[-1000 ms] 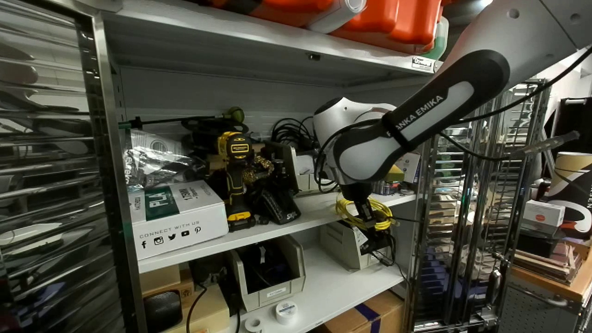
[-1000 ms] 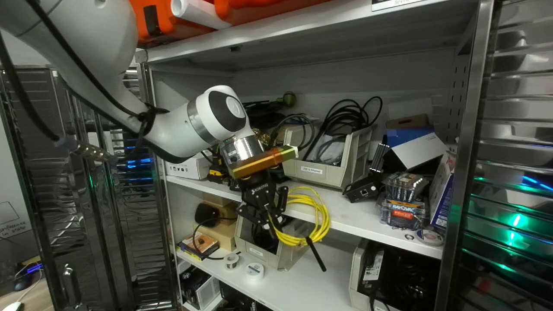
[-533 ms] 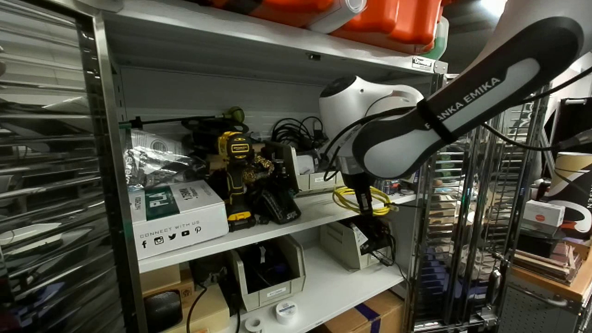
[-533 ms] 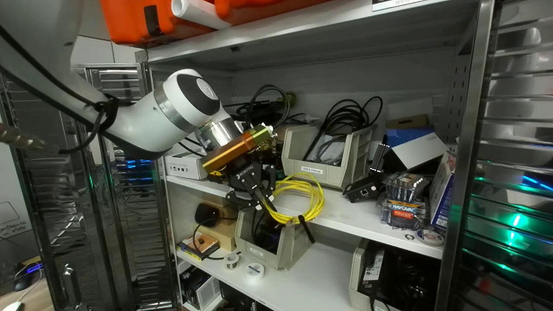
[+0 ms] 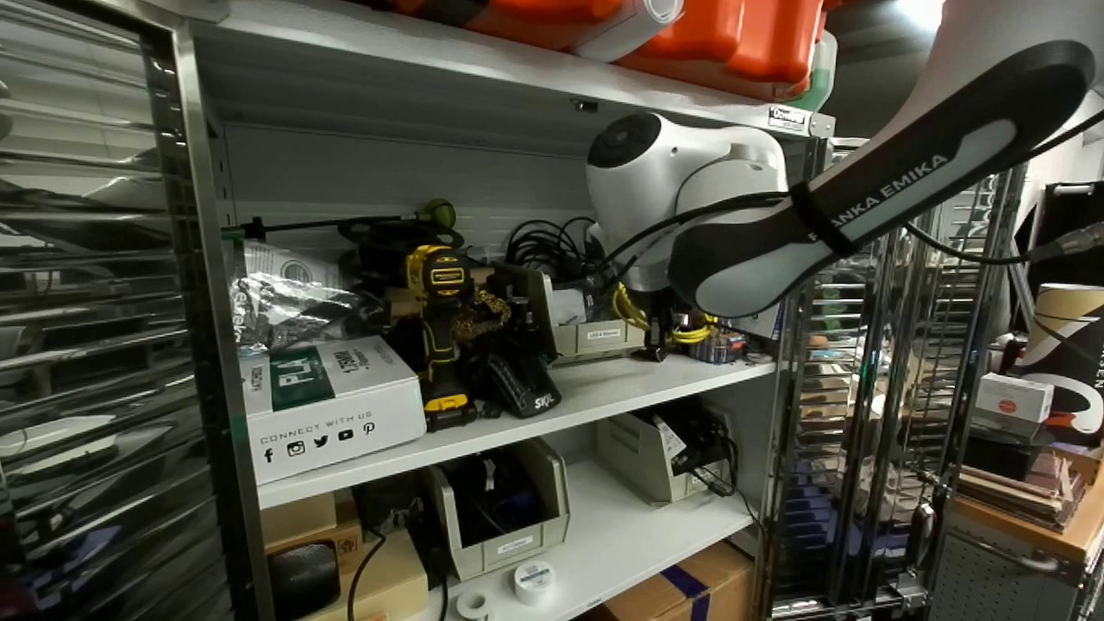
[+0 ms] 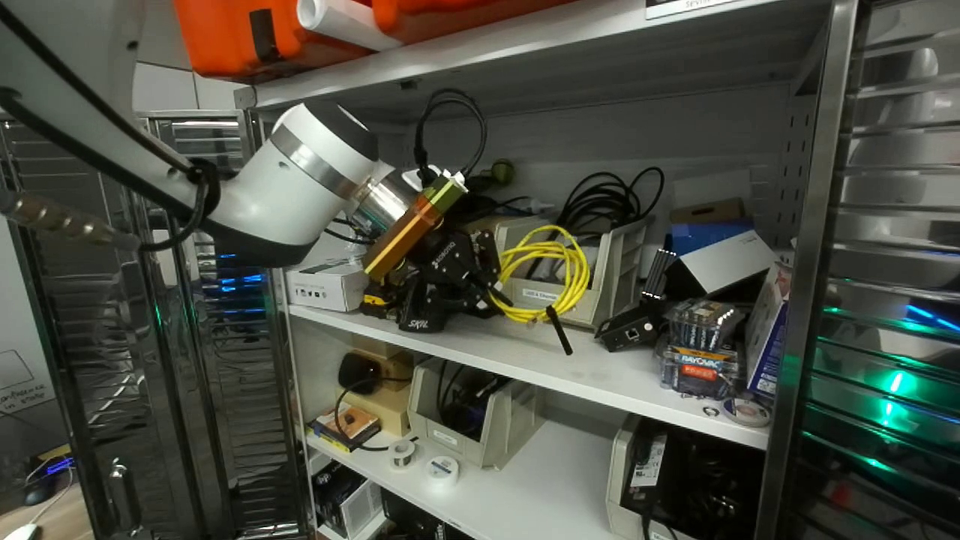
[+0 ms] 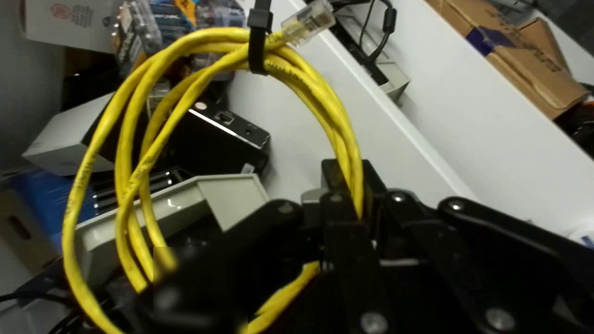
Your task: Put the yellow cable in the gray box
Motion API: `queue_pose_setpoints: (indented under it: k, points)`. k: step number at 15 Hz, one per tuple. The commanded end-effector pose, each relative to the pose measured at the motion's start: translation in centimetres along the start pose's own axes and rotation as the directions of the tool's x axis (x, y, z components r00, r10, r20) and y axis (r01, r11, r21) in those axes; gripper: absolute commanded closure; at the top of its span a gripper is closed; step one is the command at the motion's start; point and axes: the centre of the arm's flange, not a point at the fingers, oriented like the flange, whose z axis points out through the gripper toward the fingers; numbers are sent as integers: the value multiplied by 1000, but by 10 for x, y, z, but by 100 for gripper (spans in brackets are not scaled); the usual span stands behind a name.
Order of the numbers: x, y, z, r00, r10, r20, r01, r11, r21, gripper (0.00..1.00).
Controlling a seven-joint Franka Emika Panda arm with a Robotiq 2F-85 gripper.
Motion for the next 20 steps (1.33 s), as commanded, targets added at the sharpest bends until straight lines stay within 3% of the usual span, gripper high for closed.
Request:
queue_pose_setpoints:
  k: [1, 8, 15, 18, 20]
  points:
    - [40, 32, -9, 993, 98, -61, -104, 990, -99, 90]
    - [107, 58, 4, 960, 219, -175, -240, 965, -108, 92]
    - [159, 68, 13, 866, 320, -384, -391, 912, -123, 93]
    - [167, 75, 24, 853, 345, -391, -426, 894, -141, 93]
    - [166, 76, 29, 863, 346, -368, -425, 891, -160, 93]
